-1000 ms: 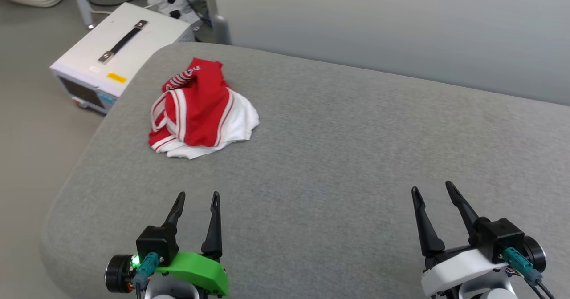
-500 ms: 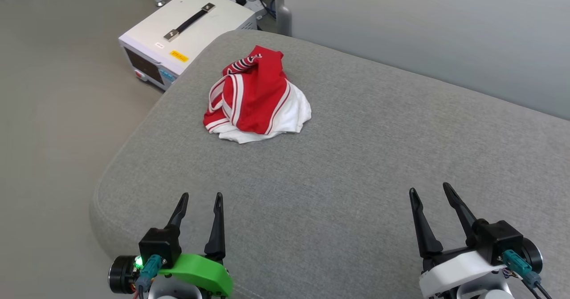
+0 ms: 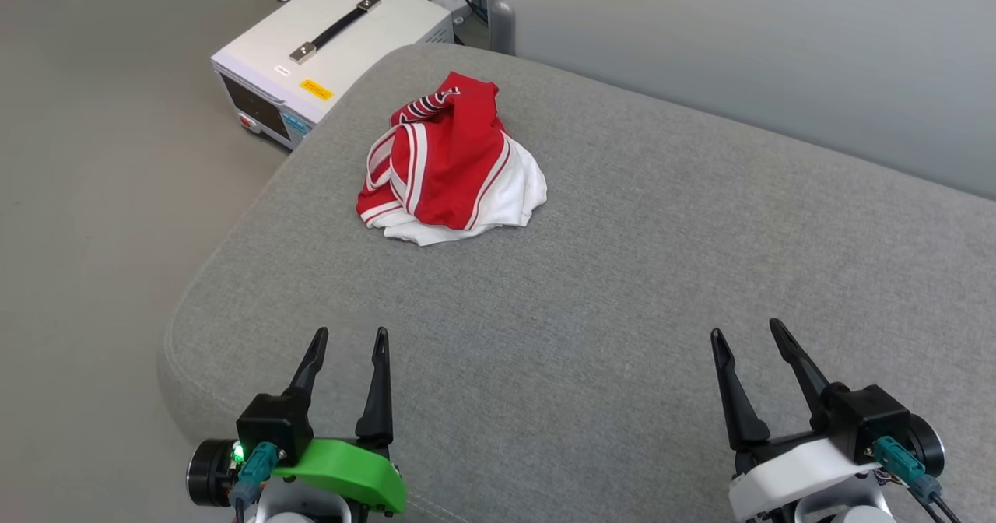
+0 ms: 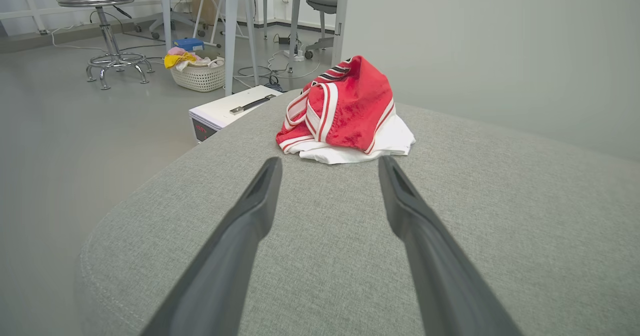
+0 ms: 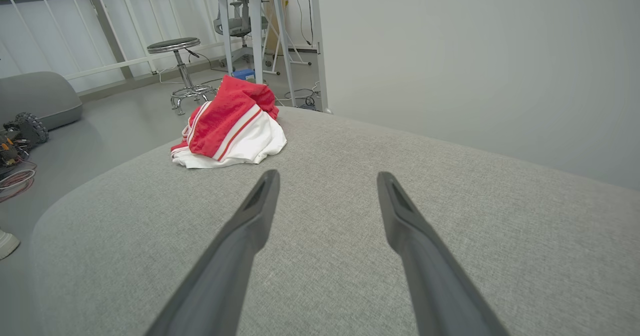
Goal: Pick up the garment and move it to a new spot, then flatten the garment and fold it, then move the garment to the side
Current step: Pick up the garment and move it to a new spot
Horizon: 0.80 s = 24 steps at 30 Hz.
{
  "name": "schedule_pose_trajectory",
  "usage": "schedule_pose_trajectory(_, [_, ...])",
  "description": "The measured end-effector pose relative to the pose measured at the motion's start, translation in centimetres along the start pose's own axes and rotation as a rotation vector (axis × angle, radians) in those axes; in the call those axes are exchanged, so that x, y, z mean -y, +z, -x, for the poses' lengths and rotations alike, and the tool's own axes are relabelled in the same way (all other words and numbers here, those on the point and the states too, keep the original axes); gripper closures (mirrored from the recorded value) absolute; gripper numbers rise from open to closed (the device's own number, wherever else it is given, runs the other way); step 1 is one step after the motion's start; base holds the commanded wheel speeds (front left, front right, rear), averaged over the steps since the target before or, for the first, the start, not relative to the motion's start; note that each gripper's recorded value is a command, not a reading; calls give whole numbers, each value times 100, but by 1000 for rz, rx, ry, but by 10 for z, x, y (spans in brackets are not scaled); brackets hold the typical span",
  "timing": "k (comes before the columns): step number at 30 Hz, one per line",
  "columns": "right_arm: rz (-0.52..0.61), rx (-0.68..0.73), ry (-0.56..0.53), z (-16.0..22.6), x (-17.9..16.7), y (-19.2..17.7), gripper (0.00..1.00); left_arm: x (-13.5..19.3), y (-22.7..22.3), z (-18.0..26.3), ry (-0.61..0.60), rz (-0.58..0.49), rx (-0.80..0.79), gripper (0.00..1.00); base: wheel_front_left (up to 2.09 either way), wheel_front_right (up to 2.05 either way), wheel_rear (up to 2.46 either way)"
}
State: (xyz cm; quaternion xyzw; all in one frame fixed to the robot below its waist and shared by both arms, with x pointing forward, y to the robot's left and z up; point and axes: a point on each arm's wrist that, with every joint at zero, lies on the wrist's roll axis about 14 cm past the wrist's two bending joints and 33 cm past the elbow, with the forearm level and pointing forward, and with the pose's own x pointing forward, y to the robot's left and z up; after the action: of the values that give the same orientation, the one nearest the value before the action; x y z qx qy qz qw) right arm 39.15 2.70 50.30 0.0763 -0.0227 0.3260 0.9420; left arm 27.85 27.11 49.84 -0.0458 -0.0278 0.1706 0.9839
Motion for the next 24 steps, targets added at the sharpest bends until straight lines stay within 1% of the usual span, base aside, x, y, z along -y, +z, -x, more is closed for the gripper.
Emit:
schedule_pose_trajectory(5, [1,-5,-7,-4,6,-5,0,8,-13,-11,-38,-6,-46,0,0,0,0])
schedule_pose_trajectory(9, [2,-1,-16,-10,17,-8,0,17,-20,-43,-105,-42,-75,0,0,0,0])
schedule_pose_trajectory(11, [6,-12,-24,-12,24,-14,0,19,-23,-64,-121,-22,-95,0,0,0,0])
schedule_pose_trajectory(12, [4,-15,-29,-13,27,-16,0,22,-28,-76,-139,-31,-132,0,0,0,0])
schedule_pose_trajectory(14, [0,-19,-34,-15,33,-20,0,25,-32,-98,-178,-88,-186,0,0,0,0])
schedule_pose_trajectory(17, [1,-24,-44,-18,41,-25,0,26,-38,-131,-201,-124,-285,0,0,0,0])
schedule_pose_trajectory(18, [1,-30,-69,-18,53,-30,0,35,-48,-155,-244,-163,-381,0,0,0,0])
schedule_pose_trajectory(21, [-2,-44,-94,-16,65,-37,0,40,-61,-174,-281,-219,-467,0,0,0,0])
schedule_pose_trajectory(24, [-5,-59,-117,-14,75,-45,0,47,-74,-187,-313,-244,-537,0,0,0,0])
